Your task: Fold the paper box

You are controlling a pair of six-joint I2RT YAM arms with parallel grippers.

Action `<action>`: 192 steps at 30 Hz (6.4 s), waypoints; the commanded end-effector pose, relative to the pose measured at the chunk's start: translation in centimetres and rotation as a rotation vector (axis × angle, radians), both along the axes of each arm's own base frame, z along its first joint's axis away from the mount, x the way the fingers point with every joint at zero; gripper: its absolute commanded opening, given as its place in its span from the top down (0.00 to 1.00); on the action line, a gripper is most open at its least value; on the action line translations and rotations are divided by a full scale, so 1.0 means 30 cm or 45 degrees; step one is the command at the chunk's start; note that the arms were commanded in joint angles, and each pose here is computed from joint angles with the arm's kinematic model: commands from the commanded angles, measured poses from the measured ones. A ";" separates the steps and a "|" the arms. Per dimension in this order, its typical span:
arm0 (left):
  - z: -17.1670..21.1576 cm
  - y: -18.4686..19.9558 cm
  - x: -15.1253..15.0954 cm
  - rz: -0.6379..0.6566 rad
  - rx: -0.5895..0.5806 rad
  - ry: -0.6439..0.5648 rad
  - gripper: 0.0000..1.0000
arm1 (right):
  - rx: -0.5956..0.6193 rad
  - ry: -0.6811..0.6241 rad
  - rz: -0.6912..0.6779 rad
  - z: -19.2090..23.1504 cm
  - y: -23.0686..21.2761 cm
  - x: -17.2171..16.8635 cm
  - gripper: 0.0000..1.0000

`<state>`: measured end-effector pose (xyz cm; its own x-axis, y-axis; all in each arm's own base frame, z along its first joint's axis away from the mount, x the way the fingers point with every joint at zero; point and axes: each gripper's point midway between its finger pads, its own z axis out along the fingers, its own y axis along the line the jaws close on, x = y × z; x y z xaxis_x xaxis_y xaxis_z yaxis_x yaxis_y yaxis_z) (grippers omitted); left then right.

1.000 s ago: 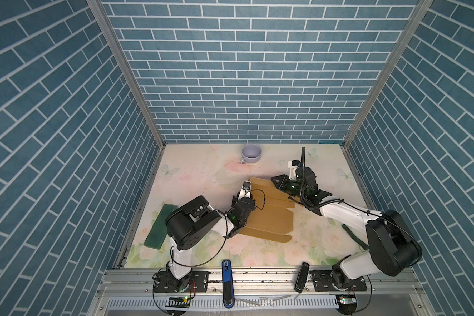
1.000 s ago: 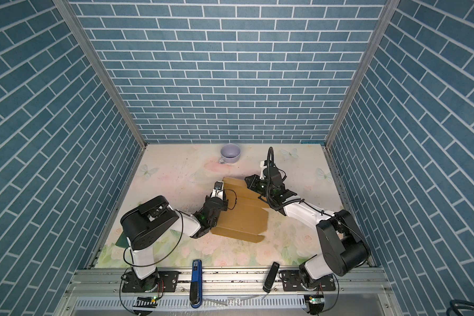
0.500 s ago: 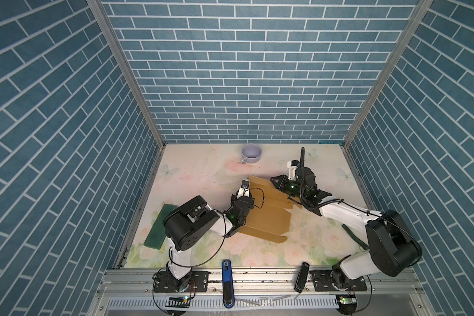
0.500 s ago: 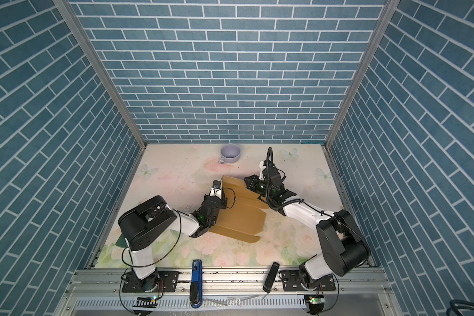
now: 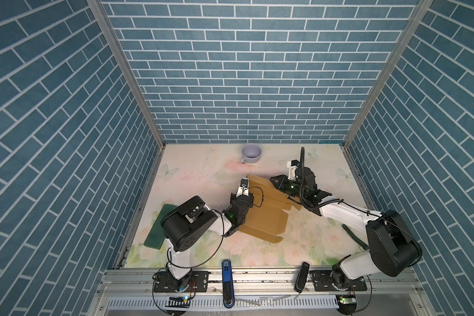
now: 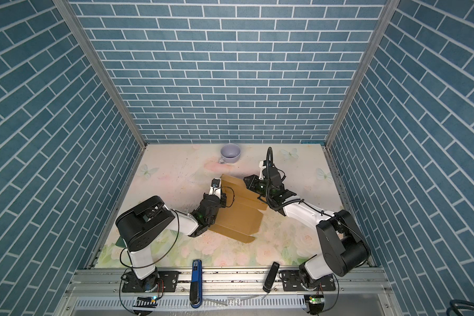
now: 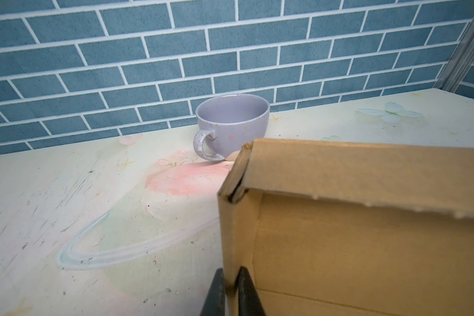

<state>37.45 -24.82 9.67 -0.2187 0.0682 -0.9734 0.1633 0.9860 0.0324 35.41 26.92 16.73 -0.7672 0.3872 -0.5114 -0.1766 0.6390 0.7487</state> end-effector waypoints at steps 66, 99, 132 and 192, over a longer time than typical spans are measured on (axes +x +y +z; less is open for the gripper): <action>0.012 0.120 -0.047 0.062 0.000 -0.035 0.93 | -0.257 0.137 0.012 0.038 -0.031 -0.002 0.58; -0.010 0.160 -0.055 0.129 0.041 0.008 0.95 | -0.573 0.070 0.031 0.006 -0.226 -0.238 0.57; 0.013 0.156 -0.063 0.101 0.054 0.007 0.95 | -0.632 0.008 -0.066 -0.384 -0.148 -0.125 0.46; 0.002 0.140 -0.056 0.086 0.056 0.034 0.97 | -0.473 -0.218 0.035 -0.411 -0.044 -0.073 0.47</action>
<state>35.75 -20.14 10.03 -0.2321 0.0784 -0.9695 0.0740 0.9953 0.0628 33.38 24.12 3.27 -0.6642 0.1687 -0.7282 -0.2357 0.8772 0.4182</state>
